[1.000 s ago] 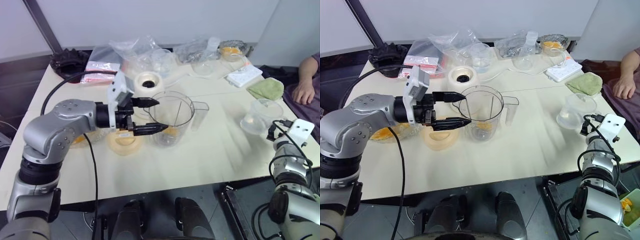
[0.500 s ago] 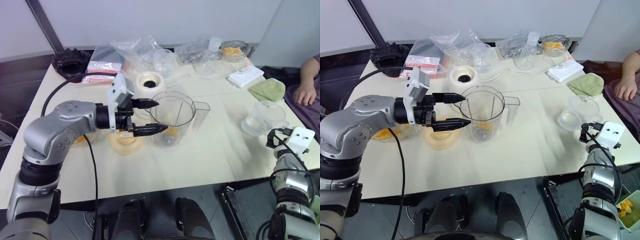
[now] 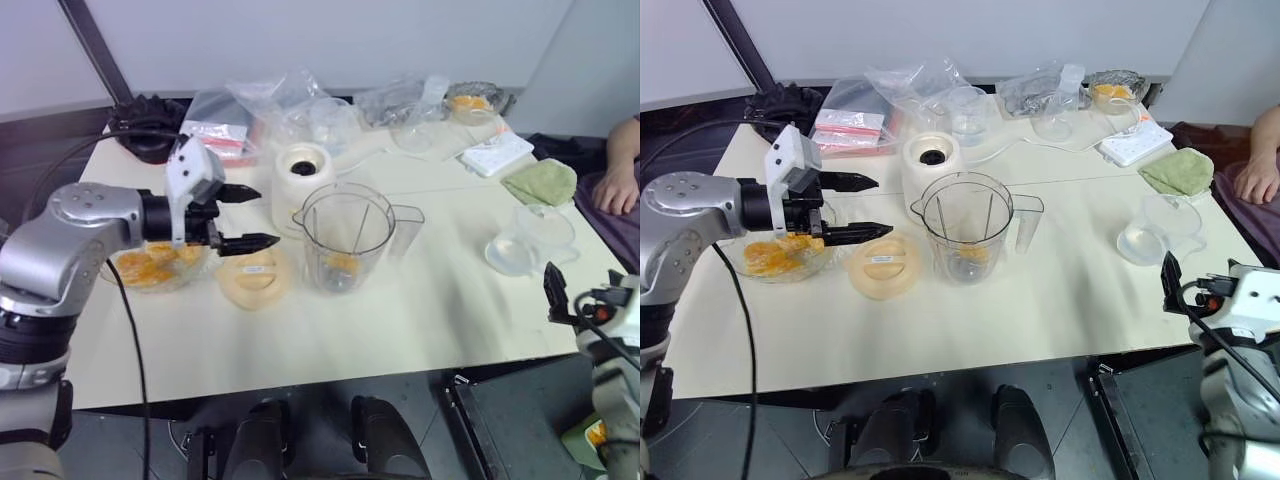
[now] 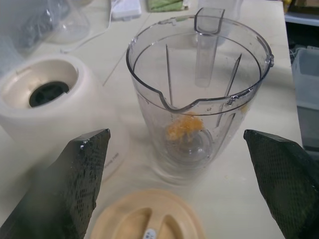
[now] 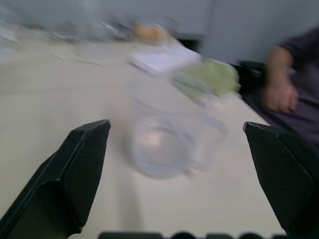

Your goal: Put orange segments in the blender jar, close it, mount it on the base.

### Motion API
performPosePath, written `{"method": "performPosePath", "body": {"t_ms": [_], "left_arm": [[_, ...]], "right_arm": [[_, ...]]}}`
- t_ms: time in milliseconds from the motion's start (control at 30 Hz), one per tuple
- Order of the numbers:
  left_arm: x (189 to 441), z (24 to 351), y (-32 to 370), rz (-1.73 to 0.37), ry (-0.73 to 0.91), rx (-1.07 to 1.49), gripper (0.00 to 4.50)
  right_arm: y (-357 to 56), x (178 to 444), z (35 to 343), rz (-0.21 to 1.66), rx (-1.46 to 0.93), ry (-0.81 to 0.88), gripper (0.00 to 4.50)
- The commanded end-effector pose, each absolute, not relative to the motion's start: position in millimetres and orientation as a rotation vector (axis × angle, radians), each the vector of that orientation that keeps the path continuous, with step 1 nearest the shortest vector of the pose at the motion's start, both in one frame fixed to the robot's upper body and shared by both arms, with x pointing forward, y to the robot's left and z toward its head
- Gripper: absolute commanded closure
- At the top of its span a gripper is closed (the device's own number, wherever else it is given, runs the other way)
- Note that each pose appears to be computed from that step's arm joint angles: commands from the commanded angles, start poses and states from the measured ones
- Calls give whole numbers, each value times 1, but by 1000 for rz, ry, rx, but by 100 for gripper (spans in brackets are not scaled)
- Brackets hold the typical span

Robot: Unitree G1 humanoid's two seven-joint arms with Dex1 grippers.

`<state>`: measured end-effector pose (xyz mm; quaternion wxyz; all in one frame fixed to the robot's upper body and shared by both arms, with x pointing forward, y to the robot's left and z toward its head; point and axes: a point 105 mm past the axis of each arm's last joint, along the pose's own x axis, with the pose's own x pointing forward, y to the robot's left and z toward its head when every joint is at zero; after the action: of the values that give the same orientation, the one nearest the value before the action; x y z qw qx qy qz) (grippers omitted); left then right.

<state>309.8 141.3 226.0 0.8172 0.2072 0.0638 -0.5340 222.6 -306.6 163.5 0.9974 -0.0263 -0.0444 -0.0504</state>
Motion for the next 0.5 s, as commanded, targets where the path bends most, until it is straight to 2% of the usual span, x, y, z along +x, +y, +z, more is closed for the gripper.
{"method": "performPosePath", "body": {"t_ms": [33, 233, 500], "left_arm": [[320, 196, 144, -1165, 206, 610, 0], [349, 143, 156, -1162, 390, 754, 0], [383, 120, 156, -1189, 461, 893, 0]], "right_arm": [[-291, 202, 178, 61, -35, -61, 3], [-257, 183, 181, 270, 58, 15, 3], [-222, 181, 195, 411, 78, 28, 3]]}}
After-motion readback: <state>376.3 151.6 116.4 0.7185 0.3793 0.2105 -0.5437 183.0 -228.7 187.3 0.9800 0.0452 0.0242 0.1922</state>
